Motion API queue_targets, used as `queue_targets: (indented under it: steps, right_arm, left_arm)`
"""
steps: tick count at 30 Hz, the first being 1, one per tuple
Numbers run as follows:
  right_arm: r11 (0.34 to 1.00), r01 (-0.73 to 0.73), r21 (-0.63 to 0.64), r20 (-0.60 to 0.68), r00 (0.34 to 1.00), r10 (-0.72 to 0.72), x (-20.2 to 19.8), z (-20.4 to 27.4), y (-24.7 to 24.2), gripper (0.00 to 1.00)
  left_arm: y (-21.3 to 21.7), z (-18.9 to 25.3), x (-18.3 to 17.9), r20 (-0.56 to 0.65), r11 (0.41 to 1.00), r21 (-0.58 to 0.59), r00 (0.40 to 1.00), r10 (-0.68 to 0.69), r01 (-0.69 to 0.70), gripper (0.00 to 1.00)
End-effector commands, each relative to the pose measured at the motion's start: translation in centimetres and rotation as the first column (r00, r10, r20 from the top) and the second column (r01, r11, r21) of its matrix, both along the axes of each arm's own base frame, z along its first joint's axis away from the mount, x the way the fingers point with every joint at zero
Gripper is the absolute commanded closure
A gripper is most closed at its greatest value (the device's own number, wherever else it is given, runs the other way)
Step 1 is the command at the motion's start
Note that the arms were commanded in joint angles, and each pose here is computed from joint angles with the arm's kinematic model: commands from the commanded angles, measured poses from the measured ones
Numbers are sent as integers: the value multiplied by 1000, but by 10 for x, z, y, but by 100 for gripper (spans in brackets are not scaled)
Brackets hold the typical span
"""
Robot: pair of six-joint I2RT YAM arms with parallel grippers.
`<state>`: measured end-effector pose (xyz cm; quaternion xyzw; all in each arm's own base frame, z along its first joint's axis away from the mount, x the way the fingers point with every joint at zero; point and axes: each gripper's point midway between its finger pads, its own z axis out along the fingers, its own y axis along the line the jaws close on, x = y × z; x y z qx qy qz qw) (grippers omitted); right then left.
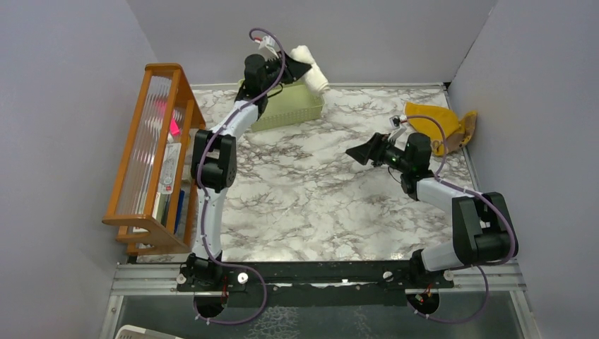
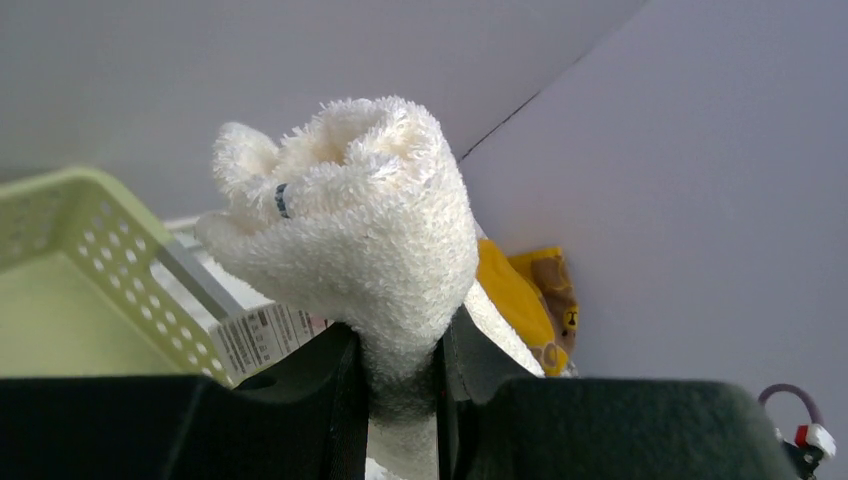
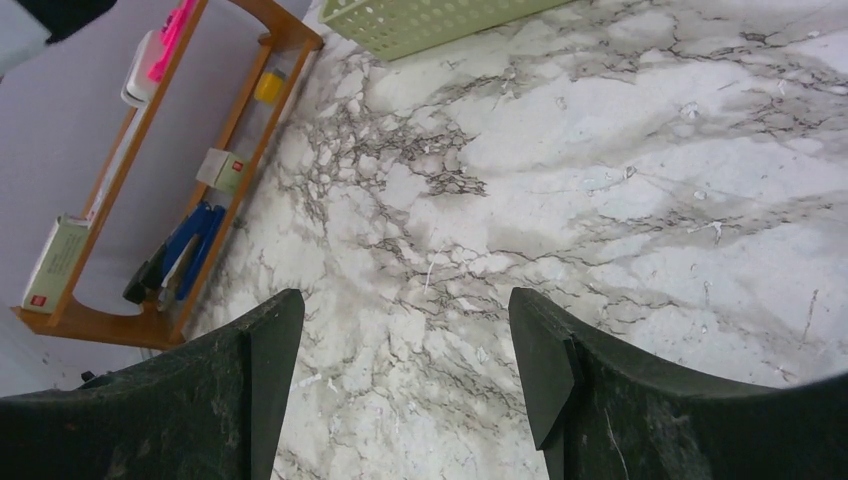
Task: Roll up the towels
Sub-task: Place the towel in the bin.
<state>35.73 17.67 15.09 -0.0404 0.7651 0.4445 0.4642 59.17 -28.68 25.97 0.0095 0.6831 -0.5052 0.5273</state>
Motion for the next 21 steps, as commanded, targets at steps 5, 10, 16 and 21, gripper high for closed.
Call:
queue_targets:
  steps: [5,10,16,21]
  right_arm:
    - [1000,-7,-29,65,998,9,-4,11,-1,25]
    - [999,-16,-36,72,997,18,-5,12,0,25]
    - [999,-38,-24,63,997,39,-9,8,2,25]
    - [999,-43,-25,55,998,44,-12,5,2,25]
  left_arm:
    - [9,-36,61,-114,987,-37,980,-161,157,97]
    - [24,-98,72,-205,991,-57,970,-131,122,94]
    - [23,-147,79,-257,992,-47,959,-121,113,91]
    - [27,-169,83,-270,996,3,960,-81,85,79]
